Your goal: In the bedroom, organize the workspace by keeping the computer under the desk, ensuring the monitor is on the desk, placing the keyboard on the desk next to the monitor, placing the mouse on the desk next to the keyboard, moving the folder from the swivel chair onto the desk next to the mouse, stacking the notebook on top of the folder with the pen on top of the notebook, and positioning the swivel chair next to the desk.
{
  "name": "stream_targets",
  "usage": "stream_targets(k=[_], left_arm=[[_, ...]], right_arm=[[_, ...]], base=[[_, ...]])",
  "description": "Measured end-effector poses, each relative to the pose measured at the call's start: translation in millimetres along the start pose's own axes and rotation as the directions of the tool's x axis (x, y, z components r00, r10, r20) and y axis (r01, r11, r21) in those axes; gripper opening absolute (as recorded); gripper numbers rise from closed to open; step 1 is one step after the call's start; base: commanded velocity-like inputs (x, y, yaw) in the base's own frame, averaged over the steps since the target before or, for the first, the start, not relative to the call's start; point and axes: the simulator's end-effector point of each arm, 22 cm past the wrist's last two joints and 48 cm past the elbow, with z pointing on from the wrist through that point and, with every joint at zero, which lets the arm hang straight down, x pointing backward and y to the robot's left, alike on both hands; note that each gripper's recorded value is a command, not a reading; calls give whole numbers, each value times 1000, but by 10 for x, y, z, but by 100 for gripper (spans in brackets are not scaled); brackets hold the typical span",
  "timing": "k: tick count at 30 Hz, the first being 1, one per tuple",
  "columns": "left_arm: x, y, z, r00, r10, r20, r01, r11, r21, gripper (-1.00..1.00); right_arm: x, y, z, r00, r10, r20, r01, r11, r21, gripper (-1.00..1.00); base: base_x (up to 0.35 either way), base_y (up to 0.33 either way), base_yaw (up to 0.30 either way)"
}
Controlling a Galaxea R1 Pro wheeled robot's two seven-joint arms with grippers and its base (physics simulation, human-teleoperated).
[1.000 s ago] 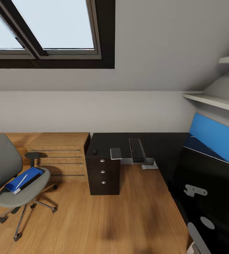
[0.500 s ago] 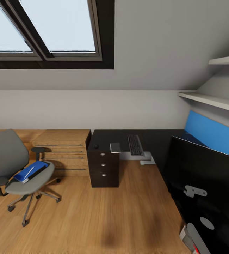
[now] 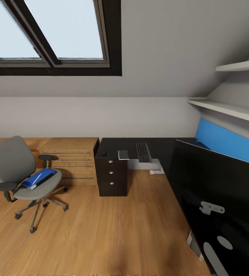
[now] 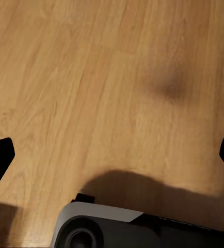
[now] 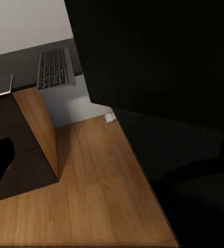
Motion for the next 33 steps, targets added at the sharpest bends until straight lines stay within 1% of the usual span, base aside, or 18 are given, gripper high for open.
stream_targets(k=[13,33], left_arm=[[2,-1,0,1000,-1,-1,1,1000,0,100],[3,-1,-2,1000,-1,-1,1,1000,0,100]], right_arm=[[4,7,-2,1000,1,-1,-1,1000,-1,100],[1,7,-4,1000,1,-1,-1,1000,-1,100]], base=[[-319,-99,0],[-242,-232,0]])
